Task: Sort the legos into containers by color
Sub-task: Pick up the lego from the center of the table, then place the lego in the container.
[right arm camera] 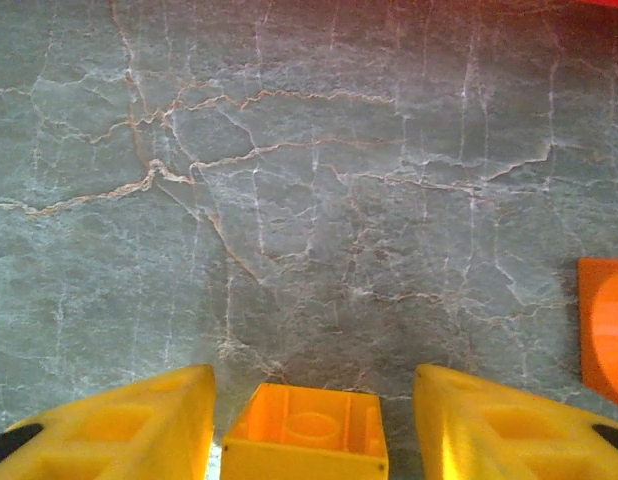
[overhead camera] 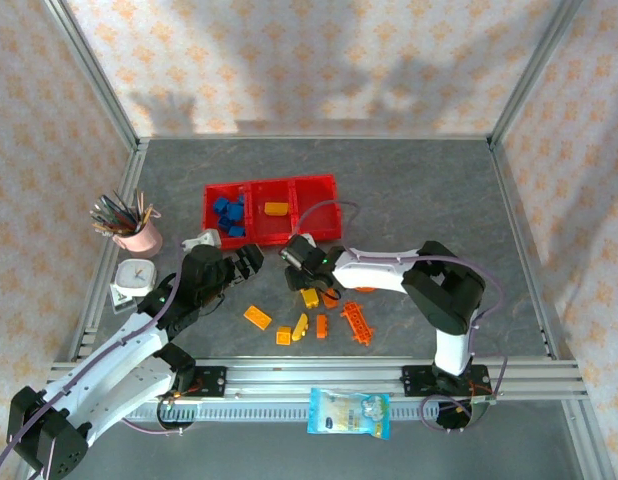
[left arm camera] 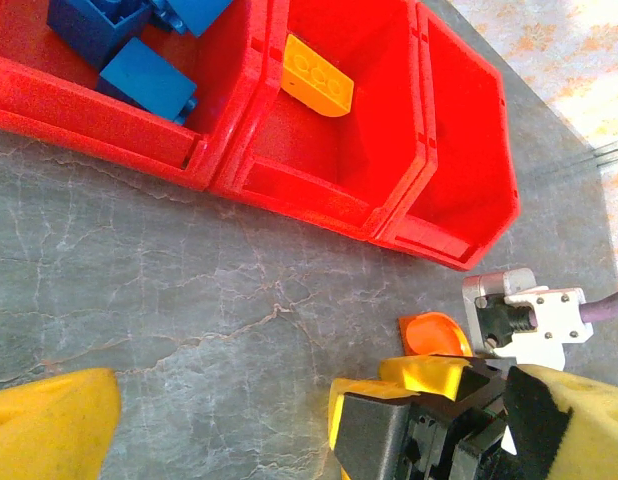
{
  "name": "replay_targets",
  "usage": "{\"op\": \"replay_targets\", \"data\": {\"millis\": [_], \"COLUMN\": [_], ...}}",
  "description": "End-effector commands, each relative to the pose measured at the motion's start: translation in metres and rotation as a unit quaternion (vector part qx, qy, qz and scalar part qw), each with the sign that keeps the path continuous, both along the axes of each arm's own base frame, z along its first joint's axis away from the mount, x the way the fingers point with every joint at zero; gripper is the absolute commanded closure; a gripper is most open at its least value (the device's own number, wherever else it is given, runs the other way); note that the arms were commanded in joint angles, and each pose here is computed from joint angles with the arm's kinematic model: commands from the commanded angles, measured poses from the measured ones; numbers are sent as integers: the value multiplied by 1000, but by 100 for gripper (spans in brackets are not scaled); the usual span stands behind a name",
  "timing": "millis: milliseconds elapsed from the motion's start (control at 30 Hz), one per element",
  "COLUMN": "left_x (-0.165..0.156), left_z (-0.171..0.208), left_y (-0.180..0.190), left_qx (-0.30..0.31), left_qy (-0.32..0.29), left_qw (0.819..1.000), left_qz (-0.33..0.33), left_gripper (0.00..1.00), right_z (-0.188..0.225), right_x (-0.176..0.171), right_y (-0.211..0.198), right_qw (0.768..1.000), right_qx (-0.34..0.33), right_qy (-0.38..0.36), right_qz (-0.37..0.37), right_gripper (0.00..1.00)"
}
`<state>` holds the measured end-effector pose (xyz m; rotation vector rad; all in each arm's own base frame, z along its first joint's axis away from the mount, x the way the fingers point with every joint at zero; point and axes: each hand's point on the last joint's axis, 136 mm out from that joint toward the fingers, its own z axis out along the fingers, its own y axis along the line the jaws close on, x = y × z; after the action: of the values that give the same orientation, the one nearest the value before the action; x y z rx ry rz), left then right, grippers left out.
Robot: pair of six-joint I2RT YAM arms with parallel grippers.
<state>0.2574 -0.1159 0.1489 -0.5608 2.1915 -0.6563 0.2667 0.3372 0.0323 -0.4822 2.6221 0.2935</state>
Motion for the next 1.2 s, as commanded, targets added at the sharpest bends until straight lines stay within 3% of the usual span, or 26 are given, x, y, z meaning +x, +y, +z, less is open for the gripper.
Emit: {"op": "replay_targets", "data": {"millis": [0,67,333,567,867,1167], "left_x": [1,1,1,4,17,36], "left_z": [3,4,5,22,53,61], "left_y": [2,2,4,6,21,41], "left_qx": [5,5,11,21,50,48], "left_qy": [-9,-9,-10,-27,-60,-72], "left_qw": [1000,1000,1000,999,996,994], "left_qz": [8,7,9,10,34,70], "left_gripper": [1,1,1,1,1,1], "right_z": [3,-1,11,62,115,110], "right_x": [0,-2,1,22,91,158], "right_y": [1,-2,5,33,60,86], "right_qw": [1000,1000,1000,998,988,984], "right_qx": [-10,-19,-2,41,86,78], "right_qy": [-4,1,-9,-54,-127,-155], "right_qz": [2,1,2,13,-18,-40], "right_gripper": [44,44,64,69,68,67]}}
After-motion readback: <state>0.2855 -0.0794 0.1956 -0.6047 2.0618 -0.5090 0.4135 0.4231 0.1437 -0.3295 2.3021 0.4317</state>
